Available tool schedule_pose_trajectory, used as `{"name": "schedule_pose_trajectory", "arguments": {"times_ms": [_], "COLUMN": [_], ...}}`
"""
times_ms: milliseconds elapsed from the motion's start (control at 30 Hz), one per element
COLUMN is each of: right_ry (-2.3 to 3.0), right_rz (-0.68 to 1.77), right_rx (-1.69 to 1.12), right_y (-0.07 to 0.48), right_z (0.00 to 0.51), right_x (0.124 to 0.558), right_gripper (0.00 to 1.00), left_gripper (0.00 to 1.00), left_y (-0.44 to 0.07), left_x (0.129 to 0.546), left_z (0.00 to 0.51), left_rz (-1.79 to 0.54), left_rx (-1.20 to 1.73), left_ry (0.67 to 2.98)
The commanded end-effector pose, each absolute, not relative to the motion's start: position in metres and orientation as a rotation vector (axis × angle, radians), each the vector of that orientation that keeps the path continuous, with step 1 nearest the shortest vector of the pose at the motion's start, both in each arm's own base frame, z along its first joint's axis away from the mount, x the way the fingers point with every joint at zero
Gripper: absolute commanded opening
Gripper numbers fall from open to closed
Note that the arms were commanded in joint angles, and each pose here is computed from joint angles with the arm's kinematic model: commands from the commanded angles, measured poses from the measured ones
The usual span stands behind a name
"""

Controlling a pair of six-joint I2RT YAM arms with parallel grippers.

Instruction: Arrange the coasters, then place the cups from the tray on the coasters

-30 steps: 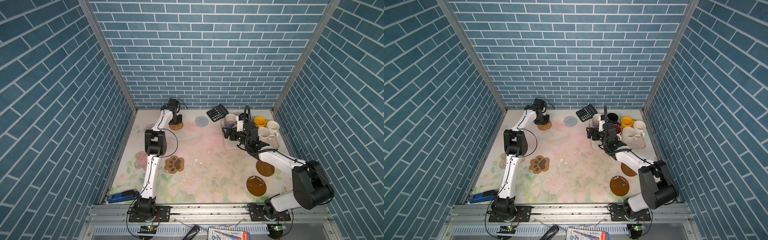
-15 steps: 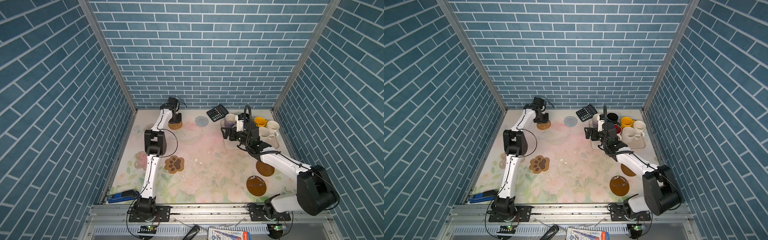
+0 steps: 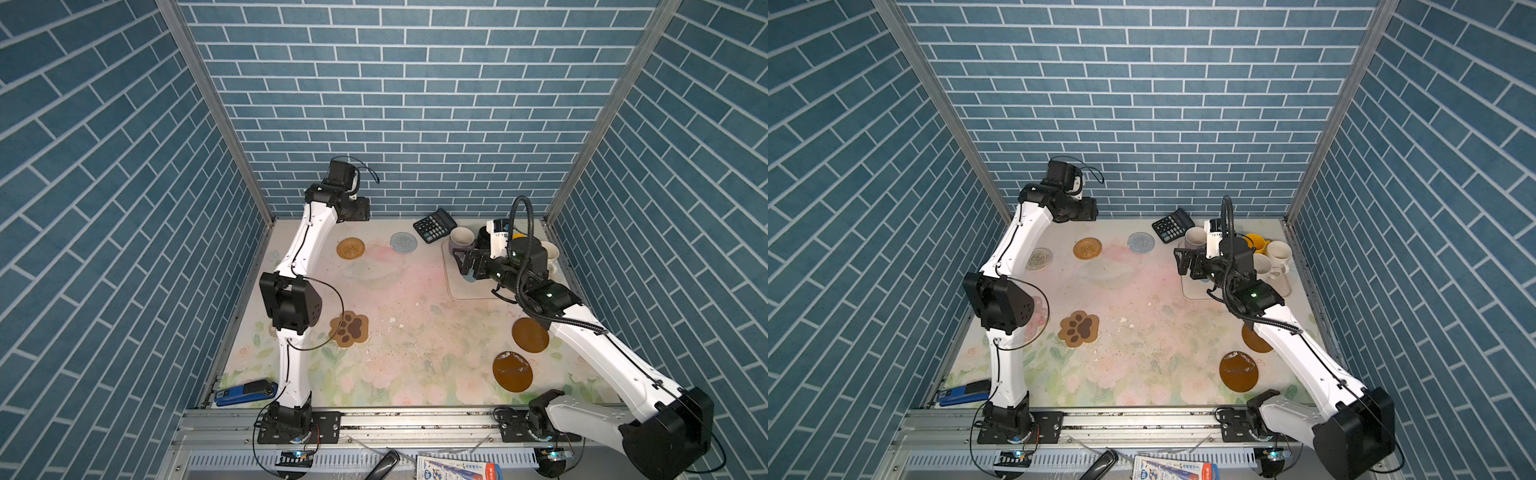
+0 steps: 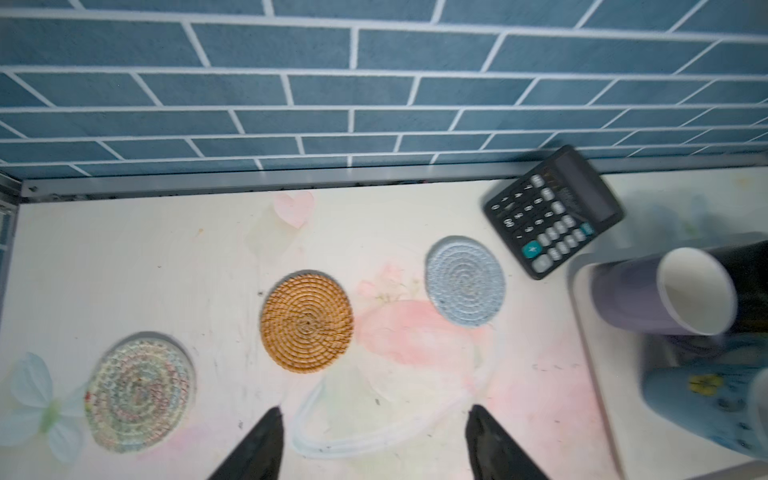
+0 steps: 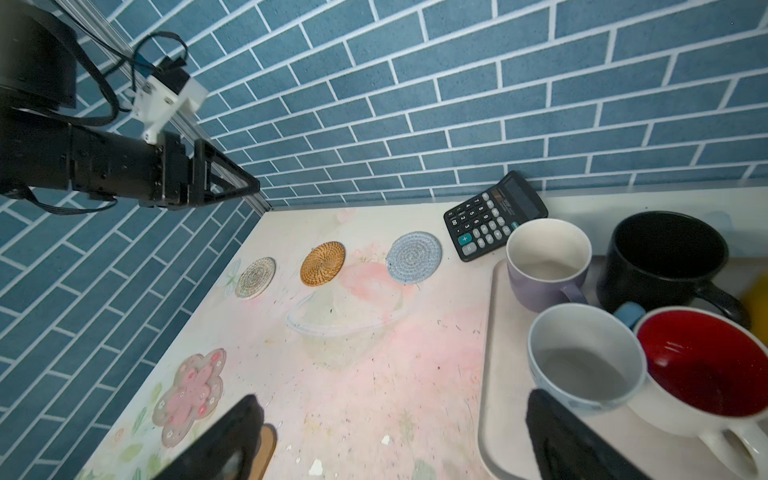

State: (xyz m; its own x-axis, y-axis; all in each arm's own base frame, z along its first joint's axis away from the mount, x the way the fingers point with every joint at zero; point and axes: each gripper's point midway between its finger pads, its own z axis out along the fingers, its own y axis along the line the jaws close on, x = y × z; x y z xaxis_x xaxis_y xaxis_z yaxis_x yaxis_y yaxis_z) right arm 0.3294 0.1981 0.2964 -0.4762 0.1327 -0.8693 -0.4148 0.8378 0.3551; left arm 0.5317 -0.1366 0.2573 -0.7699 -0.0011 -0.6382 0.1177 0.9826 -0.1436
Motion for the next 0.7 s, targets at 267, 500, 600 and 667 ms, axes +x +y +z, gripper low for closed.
{"name": "schedule_pose_trajectory", "arguments": {"times_ms": [267,500,600,667], "right_ry": [2.094,2.093,2.102,2.113], "right_rz": [0.491,0.412,0.381,0.368], "right_rx": [-0.194,-0.058,-0.078,-0.098], "right_y": [0.16,0.137,0.136,0.139], "right_z": [0.266,0.248,0.243,0.237], "right_x": [0.293,0.295,0.3,0.305], "right_gripper": [0.99,0.99,0.99,0.99], "left_gripper": [0.99,0.99,0.99,0.87], "left_y": [-0.189,-0.22,-0.212,-0.199], "left_x": [0.479,0.484,0.492,0.501], "left_z": [0.254,0.233,0.216,0.197], "left_rz": [-0.421,-0.616,-0.535,-0.411], "left_rx": [-0.066,0.009,0.001,-0.02], "left_ry": [2.416,2.412,2.398,2.448]}}
